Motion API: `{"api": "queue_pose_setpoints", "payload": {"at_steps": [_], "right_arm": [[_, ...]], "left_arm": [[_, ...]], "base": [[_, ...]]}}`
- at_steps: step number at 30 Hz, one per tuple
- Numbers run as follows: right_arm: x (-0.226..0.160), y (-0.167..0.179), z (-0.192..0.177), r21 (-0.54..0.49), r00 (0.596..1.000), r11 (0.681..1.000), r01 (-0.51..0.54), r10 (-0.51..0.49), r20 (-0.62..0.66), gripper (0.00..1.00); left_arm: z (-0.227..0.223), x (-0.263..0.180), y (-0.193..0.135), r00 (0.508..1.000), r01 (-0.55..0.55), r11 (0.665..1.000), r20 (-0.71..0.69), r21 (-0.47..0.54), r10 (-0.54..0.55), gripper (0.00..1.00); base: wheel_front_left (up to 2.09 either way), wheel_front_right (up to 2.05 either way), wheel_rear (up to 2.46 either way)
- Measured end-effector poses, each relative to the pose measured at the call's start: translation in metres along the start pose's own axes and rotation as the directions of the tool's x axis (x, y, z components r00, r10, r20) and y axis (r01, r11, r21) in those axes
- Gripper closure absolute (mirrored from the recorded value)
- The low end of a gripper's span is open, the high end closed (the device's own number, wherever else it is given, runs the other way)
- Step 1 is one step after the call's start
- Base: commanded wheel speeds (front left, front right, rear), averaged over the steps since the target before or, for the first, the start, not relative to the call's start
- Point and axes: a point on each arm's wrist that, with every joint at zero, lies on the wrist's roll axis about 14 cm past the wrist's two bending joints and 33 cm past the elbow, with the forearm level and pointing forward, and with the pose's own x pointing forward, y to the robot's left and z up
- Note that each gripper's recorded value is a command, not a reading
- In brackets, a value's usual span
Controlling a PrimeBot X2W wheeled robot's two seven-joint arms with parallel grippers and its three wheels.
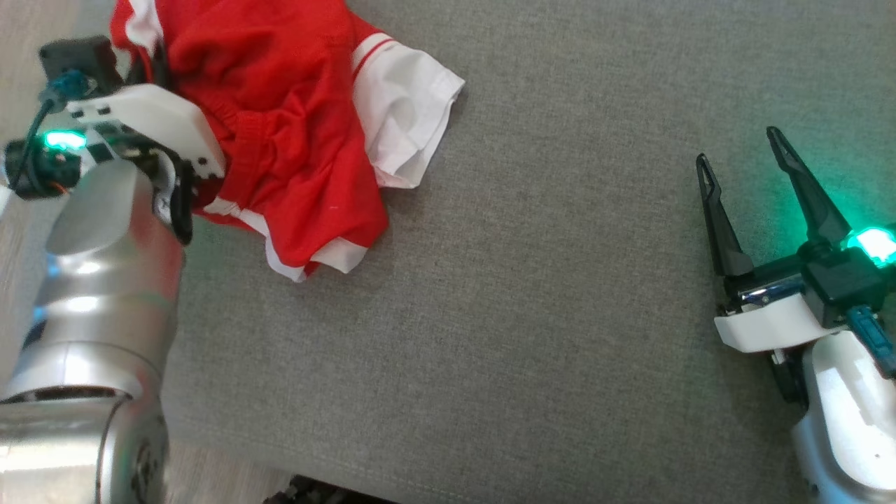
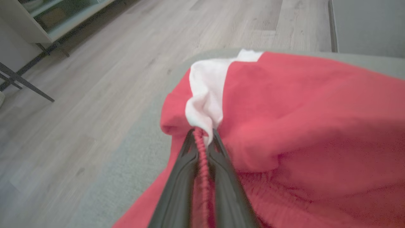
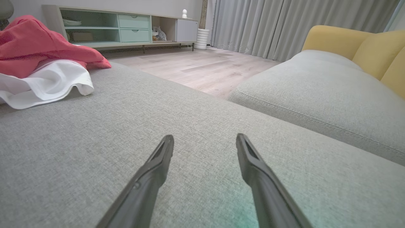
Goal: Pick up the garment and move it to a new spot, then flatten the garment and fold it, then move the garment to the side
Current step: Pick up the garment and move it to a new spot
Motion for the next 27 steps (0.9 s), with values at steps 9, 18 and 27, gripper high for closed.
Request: {"api": "queue_pose_setpoints", "payload": {"at_steps": [9, 18, 27], "right_arm": [[-0.007, 0.017, 0.031, 0.010, 1.000, 1.000, -0.004, 0.003, 0.030, 0.00], [-0.037, 0.012, 0.090, 0.062, 0.986, 0.994, 0.089, -0.097, 0.135, 0.00], [-0.115, -0.042, 0.111, 0.137, 0.926, 0.939, 0.317, -0.337, 0.170, 0.00]], "left_arm": [[0.118, -0.033, -0.001, 0.929, 0.031, 0.996, 0.365, 0.084, -0.060, 1.00], [0.245, -0.111, -0.056, 0.714, 0.121, 0.957, 0.646, 0.266, -0.269, 1.00], [0.322, -0.196, -0.189, 0.437, 0.285, 0.844, 0.722, 0.454, -0.536, 1.00]], "base": [[0.00, 0.00, 0.00], [0.00, 0.00, 0.00], [0.00, 0.00, 0.00]]}}
